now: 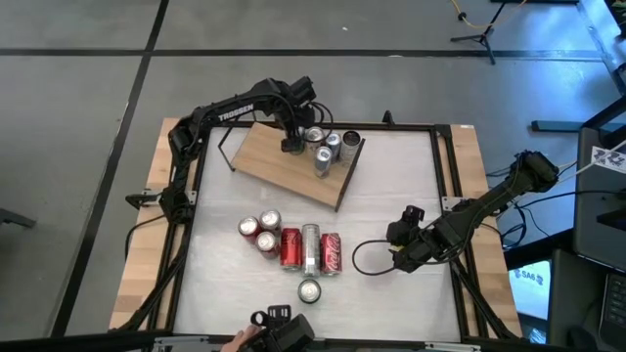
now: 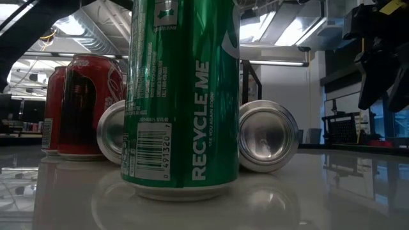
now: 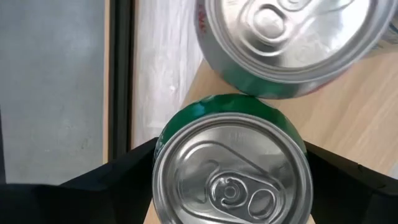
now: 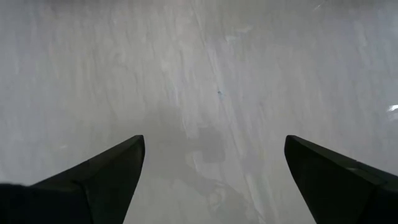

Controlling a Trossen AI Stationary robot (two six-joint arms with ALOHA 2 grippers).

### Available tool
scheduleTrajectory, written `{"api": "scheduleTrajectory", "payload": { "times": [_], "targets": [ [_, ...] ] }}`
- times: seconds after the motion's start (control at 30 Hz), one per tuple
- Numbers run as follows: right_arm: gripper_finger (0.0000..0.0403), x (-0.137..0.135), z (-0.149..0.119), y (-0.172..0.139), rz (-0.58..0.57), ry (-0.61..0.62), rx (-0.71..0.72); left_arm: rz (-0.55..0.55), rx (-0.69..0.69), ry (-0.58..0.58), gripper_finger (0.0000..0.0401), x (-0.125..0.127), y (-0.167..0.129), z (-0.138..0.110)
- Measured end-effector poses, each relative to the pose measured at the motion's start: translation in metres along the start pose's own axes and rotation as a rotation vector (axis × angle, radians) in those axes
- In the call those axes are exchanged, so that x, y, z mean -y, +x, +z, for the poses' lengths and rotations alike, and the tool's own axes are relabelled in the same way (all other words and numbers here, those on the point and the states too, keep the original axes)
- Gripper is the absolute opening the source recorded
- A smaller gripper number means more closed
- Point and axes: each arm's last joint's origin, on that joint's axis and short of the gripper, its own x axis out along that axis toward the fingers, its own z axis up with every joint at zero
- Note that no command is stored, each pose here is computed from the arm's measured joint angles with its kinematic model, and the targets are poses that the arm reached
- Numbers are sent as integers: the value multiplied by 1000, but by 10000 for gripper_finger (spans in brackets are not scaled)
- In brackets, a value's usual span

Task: Place canned beverage on shelf
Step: Put the left green soda can on the shelf

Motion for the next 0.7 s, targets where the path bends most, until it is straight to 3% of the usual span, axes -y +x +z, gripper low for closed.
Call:
{"api": "scheduleTrajectory", "payload": {
  "times": [0.53,0.7],
  "targets": [
    [381,0,0,0,0,0,0,0,1,0,329,0,0,0],
    [381,0,0,0,0,0,0,3,5,2,362,0,-1,0]
  ]
}}
